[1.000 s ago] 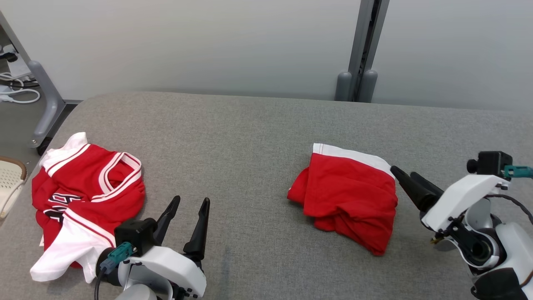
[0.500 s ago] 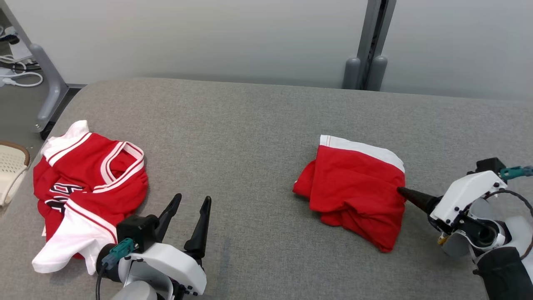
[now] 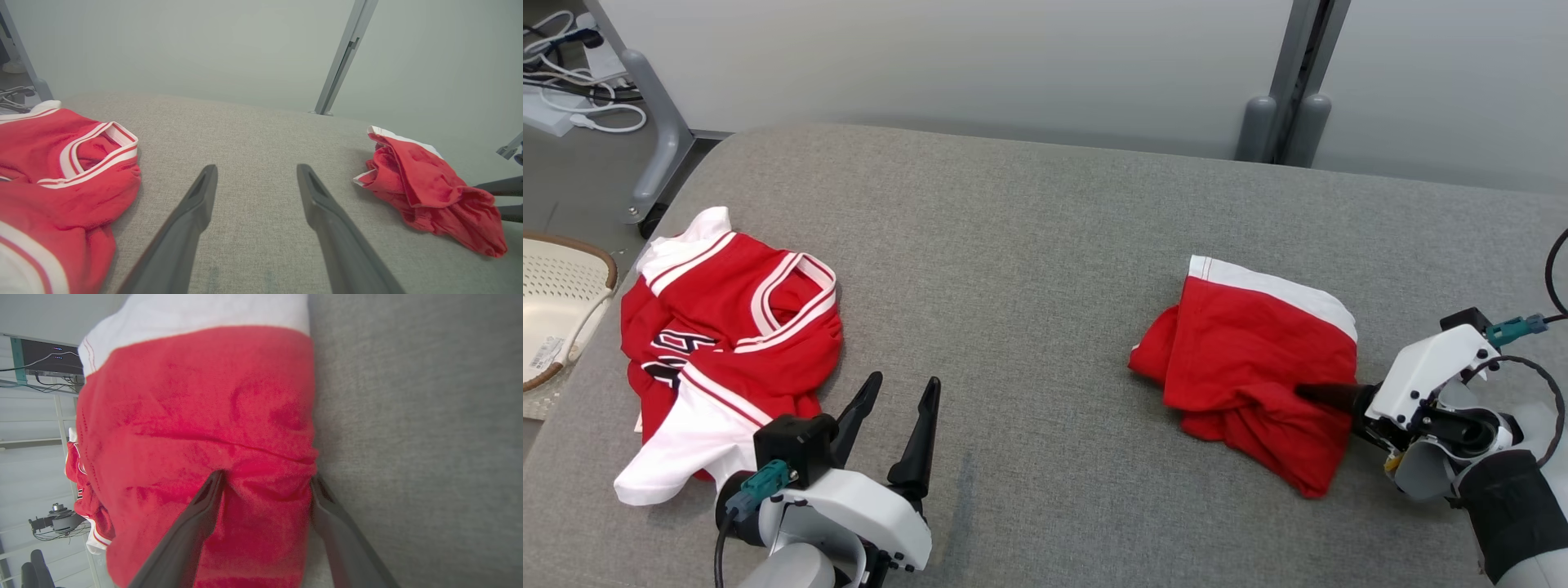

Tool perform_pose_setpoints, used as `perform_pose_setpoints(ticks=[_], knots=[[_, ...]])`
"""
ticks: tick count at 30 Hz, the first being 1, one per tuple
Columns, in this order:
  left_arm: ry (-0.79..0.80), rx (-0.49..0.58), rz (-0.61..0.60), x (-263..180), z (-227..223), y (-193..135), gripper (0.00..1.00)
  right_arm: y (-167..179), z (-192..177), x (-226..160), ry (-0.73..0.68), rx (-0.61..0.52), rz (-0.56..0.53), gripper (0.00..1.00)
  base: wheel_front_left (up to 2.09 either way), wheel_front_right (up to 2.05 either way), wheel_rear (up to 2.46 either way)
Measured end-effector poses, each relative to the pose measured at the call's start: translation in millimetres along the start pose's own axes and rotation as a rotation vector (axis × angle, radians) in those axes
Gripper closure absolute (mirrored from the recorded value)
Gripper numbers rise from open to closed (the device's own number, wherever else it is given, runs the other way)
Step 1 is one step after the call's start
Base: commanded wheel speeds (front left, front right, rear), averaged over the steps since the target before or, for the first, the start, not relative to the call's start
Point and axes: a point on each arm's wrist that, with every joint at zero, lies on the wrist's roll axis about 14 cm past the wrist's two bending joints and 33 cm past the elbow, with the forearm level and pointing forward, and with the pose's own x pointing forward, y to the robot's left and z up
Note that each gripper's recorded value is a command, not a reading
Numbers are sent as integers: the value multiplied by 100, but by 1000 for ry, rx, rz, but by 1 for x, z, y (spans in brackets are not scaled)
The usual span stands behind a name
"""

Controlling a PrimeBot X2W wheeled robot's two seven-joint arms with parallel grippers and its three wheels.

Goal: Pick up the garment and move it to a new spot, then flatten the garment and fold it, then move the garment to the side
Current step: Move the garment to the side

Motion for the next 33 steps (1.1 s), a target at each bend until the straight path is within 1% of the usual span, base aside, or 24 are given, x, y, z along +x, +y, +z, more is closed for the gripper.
perform_pose_setpoints(ticks=[3, 4, 6, 10, 15, 20, 25, 30, 33], knots=[[0, -2, 11, -1, 0, 4, 0, 5, -1, 4, 11, 7, 8, 0, 0, 0, 0], [-2, -3, 12, -2, 0, 4, 0, 8, -1, 5, 12, 13, 17, 18, 0, 0, 0], [-2, -4, 15, -2, 0, 5, 0, 14, -2, 7, 10, 18, 35, 100, 0, 0, 0], [-4, -4, 14, -2, 0, 5, 0, 21, -1, 5, -1, 8, 54, 100, 0, 0, 0], [-8, -3, -4, 1, 2, -1, 0, 32, 14, -4, -74, -17, 94, 100, 0, 0, 0], [-20, 0, -39, 7, 5, -12, 0, 33, 32, -23, -165, -60, 116, 100, 0, 0, 0], [-27, -3, -81, 15, 5, -27, 0, 17, 44, -41, -212, -91, 91, 100, 0, 0, 0], [-33, 16, -114, 24, 6, -36, 0, 10, 53, -52, -240, -105, 91, 100, 0, 0, 0], [-55, 33, -150, 35, 12, -47, 0, 0, 61, -60, -260, -129, 66, 100, 0, 0, 0]])
